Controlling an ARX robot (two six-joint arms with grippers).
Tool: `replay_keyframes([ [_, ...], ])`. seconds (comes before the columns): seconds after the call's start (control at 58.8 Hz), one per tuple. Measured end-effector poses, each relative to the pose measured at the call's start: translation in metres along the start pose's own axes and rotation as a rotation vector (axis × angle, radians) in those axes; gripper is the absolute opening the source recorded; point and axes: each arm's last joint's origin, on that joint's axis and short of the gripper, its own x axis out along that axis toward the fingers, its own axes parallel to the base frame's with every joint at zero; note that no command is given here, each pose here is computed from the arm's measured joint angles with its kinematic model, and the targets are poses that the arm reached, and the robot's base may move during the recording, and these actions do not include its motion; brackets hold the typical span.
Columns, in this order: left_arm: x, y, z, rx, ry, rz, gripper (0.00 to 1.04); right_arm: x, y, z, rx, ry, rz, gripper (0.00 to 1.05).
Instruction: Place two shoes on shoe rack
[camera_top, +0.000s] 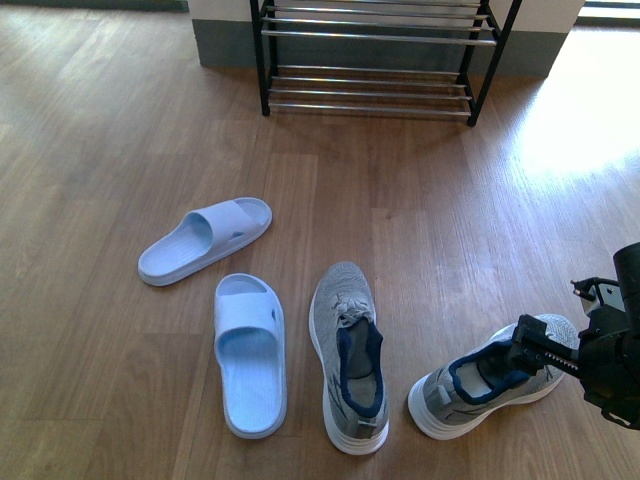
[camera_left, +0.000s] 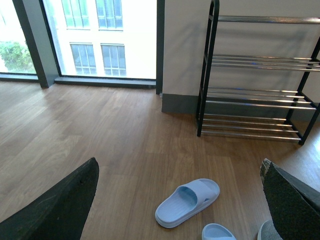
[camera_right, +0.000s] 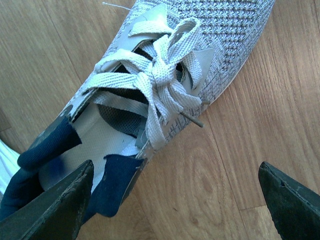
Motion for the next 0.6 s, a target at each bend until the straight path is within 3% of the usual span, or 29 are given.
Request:
replay_keyframes([
  [0.595, 0.000, 0.000, 0.000, 0.000, 0.000, 0.000, 0.95, 0.040, -0.001, -0.002, 0.017, 0.052, -0.041, 0.96],
])
